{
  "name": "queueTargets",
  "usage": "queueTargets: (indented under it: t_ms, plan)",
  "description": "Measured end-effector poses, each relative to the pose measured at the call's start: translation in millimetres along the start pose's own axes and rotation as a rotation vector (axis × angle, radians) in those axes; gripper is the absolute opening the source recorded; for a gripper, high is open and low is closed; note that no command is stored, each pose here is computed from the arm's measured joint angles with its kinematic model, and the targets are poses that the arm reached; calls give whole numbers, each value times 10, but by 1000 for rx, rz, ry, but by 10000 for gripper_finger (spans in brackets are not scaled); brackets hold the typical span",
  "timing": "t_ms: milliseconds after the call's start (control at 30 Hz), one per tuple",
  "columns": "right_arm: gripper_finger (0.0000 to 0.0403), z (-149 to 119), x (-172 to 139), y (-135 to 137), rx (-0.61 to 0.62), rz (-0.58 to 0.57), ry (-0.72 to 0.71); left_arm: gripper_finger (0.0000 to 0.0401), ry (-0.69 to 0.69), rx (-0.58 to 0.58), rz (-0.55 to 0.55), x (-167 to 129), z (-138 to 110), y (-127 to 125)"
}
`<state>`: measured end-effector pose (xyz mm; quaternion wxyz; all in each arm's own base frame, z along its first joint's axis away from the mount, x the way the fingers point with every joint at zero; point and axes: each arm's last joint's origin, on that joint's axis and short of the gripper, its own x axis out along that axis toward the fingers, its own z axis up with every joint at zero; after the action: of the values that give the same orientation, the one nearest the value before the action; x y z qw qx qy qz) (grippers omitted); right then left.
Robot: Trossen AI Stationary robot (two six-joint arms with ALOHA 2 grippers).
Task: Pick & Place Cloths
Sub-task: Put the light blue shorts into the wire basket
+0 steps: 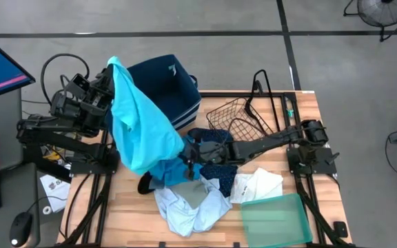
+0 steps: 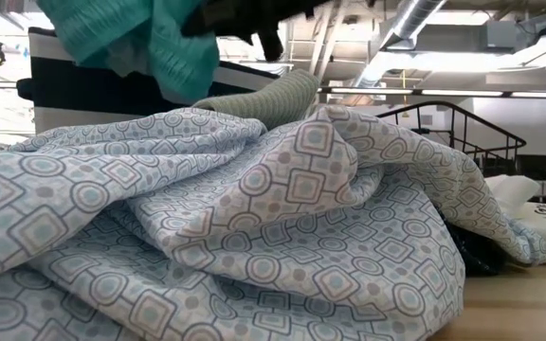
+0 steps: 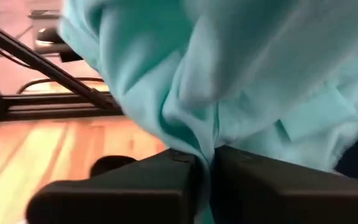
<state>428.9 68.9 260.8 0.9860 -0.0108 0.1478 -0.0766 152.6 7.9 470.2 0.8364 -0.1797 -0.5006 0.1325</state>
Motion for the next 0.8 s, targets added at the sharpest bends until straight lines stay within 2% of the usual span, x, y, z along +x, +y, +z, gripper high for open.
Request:
queueTargets:
  t_ms: [67,133,267,433,600,733,800]
  plan:
    - [5,196,-124,25,-24,28,35,2,0,28,0,0,0,0]
    - [4,528,-324,43,-27,47,18,7,6,66,-15,-1,-4,-5]
    - [2,1208,-966,-24,-66,75,-29,28,16,101,-104,-4,-3,-31]
    - [1,1870,-1801,-372,18,59,-166,68,61,118,-147,-6,-45,-38]
    - [1,2180,-2401,-790,150,-2,-295,116,176,198,-194,-20,-160,-31]
    - [1,2265,-2678,-1041,198,-66,-359,158,348,302,-192,-61,-326,13]
    - [1,2298,-2791,-1143,240,-92,-397,177,455,375,-149,-100,-423,59]
